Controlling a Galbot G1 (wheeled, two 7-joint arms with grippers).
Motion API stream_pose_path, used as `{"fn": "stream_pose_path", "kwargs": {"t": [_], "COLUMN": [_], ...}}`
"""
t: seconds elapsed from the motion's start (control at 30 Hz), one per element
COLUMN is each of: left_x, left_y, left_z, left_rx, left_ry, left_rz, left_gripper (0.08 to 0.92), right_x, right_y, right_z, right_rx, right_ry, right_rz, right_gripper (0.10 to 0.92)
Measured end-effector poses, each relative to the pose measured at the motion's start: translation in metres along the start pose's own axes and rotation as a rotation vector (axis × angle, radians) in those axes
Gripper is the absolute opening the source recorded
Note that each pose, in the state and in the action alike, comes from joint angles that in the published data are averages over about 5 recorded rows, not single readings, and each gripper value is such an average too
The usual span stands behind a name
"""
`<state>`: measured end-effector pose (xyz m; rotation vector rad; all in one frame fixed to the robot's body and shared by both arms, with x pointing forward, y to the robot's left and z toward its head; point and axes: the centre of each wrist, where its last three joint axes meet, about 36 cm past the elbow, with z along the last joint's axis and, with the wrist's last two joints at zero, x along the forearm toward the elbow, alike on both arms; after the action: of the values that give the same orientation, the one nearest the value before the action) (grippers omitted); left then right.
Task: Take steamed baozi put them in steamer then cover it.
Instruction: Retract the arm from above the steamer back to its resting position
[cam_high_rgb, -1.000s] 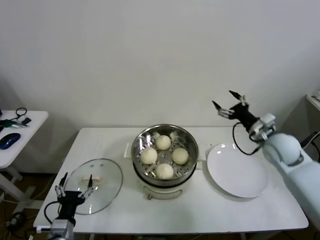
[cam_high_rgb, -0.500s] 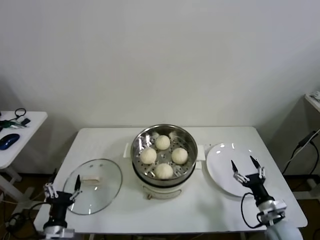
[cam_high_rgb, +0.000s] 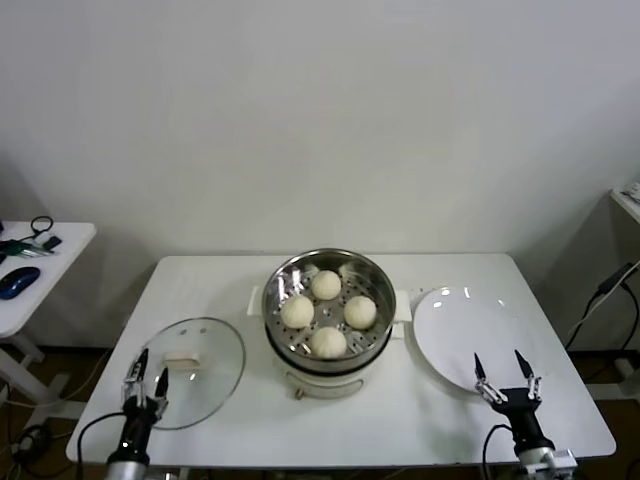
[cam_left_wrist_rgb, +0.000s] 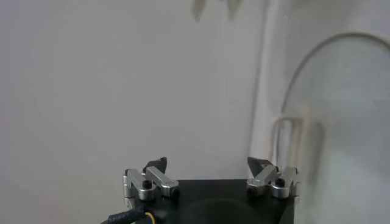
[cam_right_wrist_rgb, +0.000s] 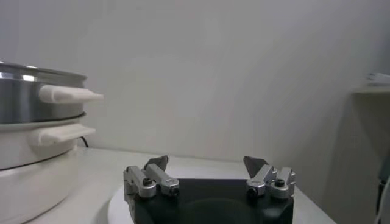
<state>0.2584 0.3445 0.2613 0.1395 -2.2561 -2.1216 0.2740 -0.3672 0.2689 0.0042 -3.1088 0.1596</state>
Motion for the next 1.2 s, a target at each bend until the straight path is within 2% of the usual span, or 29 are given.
{"fn": "stream_pose_path", "kwargs": {"t": [0.3, 0.77, 0.87, 1.2], "left_x": [-0.017, -0.051, -0.054, -0.062], "left_y": [-0.026, -0.036, -0.039, -0.047], "left_z": [0.005, 0.000, -0.001, -0.003], "left_rx": [-0.083, -0.097, -0.093, -0.083], "left_ry": [-0.006, 0.015, 0.024, 0.044], "left_rz": [0.030, 0.048, 0.057, 0.068], "left_gripper": [0.823, 0.818, 0.771, 0.481], "right_x": [0.015, 0.023, 0.025, 0.029], "right_y": [0.000, 0.004, 0.006, 0.015], "right_z": [0.006, 0.008, 0.008, 0.011], "right_rx": [0.006, 0.008, 0.008, 0.002], "right_ry": [0.007, -0.002, -0.006, -0.007], "right_rz": [0.029, 0.051, 0.052, 0.052], "right_gripper": [0.823, 0.823, 0.823, 0.823]}}
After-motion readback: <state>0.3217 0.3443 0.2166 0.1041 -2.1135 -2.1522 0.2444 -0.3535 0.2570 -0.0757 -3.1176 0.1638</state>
